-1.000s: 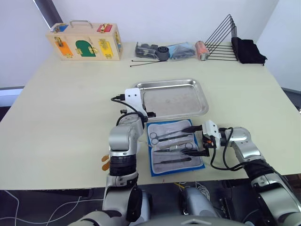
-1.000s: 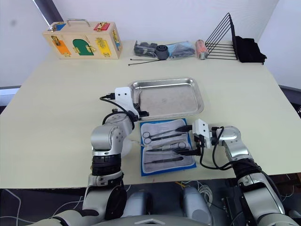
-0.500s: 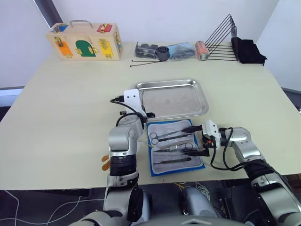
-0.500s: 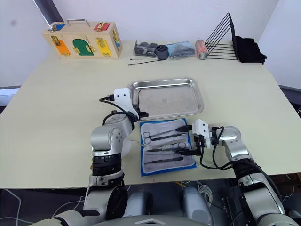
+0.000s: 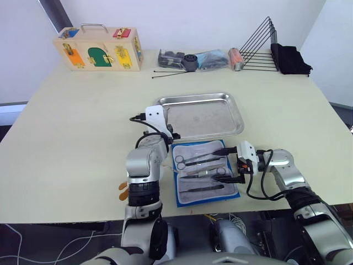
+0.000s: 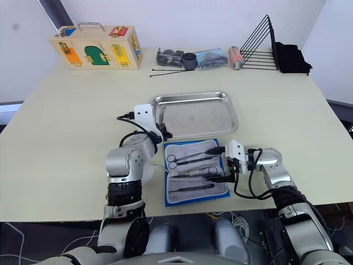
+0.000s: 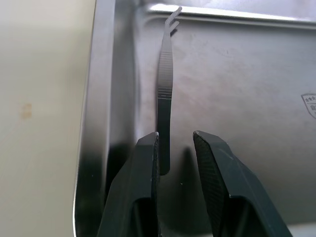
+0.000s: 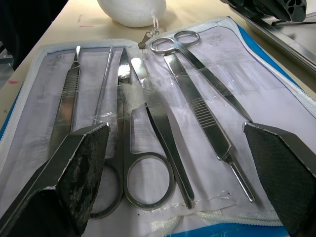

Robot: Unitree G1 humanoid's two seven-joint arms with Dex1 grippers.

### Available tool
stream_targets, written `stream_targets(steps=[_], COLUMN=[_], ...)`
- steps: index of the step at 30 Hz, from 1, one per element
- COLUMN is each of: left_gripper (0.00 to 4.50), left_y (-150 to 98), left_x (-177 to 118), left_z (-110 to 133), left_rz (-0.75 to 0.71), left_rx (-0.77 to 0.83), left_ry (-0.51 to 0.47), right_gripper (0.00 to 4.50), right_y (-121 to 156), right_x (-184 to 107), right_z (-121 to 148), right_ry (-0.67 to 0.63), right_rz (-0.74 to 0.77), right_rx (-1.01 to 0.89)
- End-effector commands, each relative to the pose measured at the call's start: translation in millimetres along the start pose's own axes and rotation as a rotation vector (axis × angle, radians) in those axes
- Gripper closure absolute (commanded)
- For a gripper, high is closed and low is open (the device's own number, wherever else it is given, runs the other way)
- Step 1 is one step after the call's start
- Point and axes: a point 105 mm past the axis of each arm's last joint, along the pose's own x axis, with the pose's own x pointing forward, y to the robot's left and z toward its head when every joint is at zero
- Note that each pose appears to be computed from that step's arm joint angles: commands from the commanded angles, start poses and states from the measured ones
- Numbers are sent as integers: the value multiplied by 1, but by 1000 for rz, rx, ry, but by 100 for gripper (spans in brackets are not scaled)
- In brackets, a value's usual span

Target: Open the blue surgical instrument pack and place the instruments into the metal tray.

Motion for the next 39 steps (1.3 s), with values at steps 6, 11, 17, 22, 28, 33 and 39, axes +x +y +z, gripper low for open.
stream_targets(steps=[6,11,17,22,28,33,39], left_gripper=[332,332,332,332,332,253,11], left_y=[-36,-41,-23,8,44,60,69], left_x=[-19,-41,-69,-95,-119,-142,-161], left_z=[58,68,60,38,26,31,38], left_rz=[-332,-652,-928,-1105,-1265,-1380,-1449], left_rx=[93,213,383,572,702,736,814], left_ry=[-307,-374,-369,-267,-149,-73,-29], right_gripper=[0,0,0,0,0,0,0], right_y=[27,27,27,28,28,29,29], right_x=[11,11,10,9,7,6,3], right_z=[-45,-44,-44,-45,-45,-45,-44], right_ry=[128,127,127,128,129,129,133], right_rz=[59,60,58,55,55,57,56], right_rx=[146,145,149,152,152,153,154])
